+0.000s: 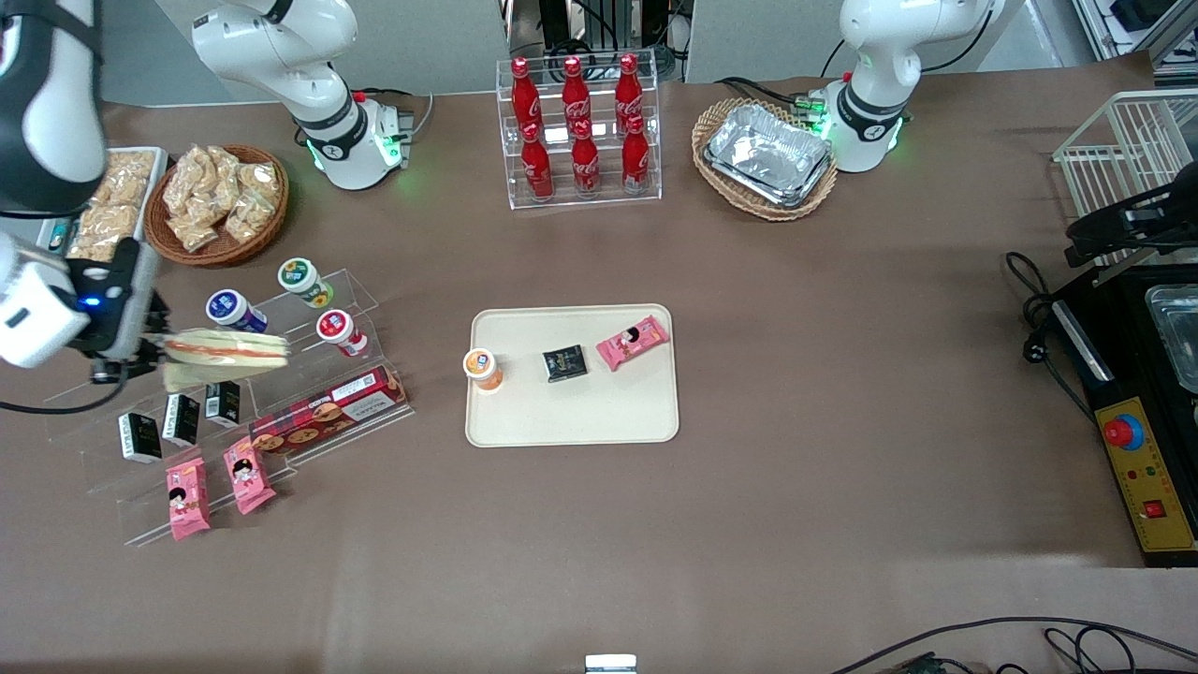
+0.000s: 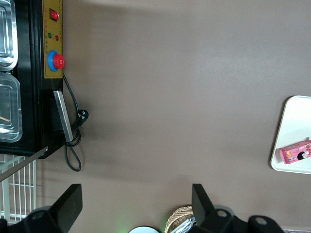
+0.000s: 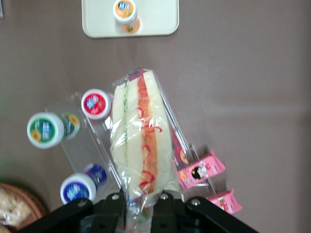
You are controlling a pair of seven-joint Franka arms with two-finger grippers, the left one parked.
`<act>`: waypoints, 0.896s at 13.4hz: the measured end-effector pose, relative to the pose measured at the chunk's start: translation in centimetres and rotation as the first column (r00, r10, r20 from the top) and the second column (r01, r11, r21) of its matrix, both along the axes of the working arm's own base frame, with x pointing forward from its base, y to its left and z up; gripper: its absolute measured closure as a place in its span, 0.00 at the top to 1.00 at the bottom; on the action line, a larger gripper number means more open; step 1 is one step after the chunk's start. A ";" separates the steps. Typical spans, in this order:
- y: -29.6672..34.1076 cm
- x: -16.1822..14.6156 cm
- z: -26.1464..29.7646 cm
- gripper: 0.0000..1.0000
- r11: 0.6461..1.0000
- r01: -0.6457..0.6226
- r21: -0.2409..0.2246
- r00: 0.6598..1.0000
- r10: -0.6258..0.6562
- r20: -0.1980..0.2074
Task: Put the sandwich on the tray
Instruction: 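Lift the sandwich off the rack and carry it toward the cream tray, then lower the sandwich onto the tray beside the black packet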
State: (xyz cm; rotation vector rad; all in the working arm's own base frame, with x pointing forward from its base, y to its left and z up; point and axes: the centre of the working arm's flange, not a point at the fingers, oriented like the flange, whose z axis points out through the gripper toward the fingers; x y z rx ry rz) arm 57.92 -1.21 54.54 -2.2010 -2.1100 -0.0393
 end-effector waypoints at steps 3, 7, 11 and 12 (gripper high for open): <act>7.0 -0.1 -0.6 0.19 0.997 0.073 -0.015 0.997 -0.074 -0.026; 16.5 -1.0 -2.7 0.19 0.990 0.133 -0.053 0.989 -0.136 -0.062; 23.9 -0.5 -7.1 0.19 0.986 0.162 -0.046 0.985 -0.164 -0.043; 25.9 -0.3 -8.7 0.19 0.985 0.169 -0.040 0.985 -0.171 -0.035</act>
